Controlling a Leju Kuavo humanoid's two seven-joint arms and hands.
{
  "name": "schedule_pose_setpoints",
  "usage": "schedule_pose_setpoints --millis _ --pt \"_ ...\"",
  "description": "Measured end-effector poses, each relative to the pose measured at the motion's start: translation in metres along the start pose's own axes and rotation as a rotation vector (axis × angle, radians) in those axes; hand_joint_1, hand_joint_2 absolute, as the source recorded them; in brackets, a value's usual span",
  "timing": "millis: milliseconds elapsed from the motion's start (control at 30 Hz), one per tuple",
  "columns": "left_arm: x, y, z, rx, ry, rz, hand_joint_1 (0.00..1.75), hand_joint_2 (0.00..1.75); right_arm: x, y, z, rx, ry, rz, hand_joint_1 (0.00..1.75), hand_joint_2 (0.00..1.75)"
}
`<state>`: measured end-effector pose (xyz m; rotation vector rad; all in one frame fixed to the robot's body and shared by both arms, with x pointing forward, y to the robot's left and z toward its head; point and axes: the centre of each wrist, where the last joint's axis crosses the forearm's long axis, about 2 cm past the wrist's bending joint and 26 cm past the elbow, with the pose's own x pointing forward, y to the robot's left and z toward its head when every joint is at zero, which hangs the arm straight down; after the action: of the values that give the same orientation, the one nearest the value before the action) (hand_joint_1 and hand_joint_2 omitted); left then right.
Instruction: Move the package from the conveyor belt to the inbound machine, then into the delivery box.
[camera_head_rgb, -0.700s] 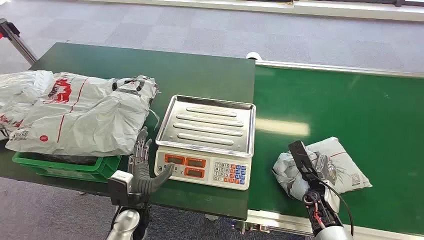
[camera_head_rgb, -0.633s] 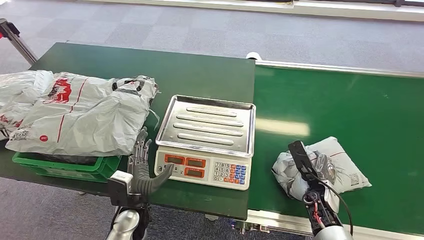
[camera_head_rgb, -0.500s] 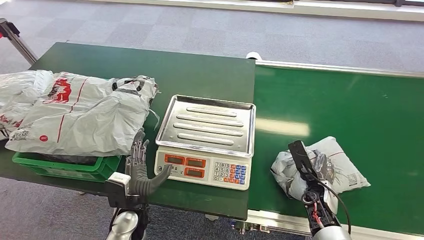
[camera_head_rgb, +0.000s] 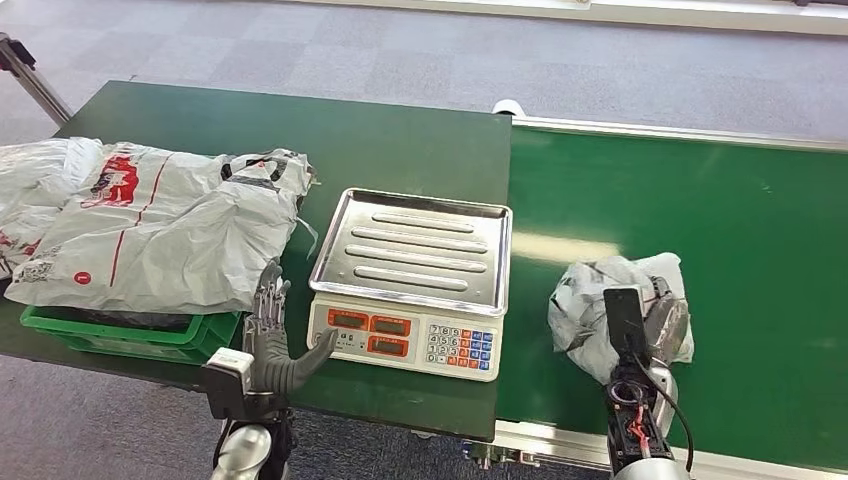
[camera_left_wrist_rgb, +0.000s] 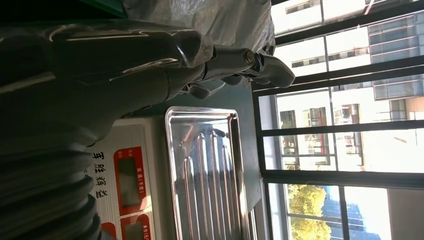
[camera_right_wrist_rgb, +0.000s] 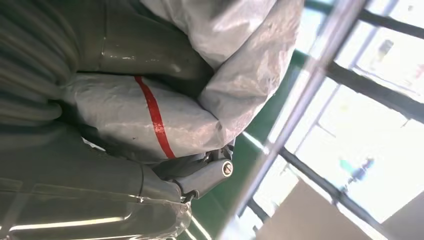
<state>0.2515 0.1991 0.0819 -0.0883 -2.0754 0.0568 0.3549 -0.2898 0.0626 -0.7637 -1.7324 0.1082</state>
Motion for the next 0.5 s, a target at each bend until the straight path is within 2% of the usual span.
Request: schedule_pose_setpoints --millis 100,200,333,500 --pt "0.0 -0.001 -0.006 -0.005 -0.01 0.007 0.0 1.75 0.015 -0.009 -0.001 -0.19 -0.078 -0.039 1.75 1.75" --pt "0.0 -0.003 -0.012 -0.009 -0.02 0.013 0.0 1.75 0.036 -0.02 -0.002 -0.289 -0.182 -0.055 1.75 1.75" --pt "0.0 -0.004 -0.019 -0.006 -0.029 0.026 0.0 1.75 0.074 -0.028 -0.013 -0.329 -0.359 -0.043 1.75 1.75" --pt "0.002 -0.008 -0.024 -0.006 -0.04 0.045 0.0 1.75 0.119 -0.026 -0.033 -0.333 -0.54 -0.026 1.75 1.75"
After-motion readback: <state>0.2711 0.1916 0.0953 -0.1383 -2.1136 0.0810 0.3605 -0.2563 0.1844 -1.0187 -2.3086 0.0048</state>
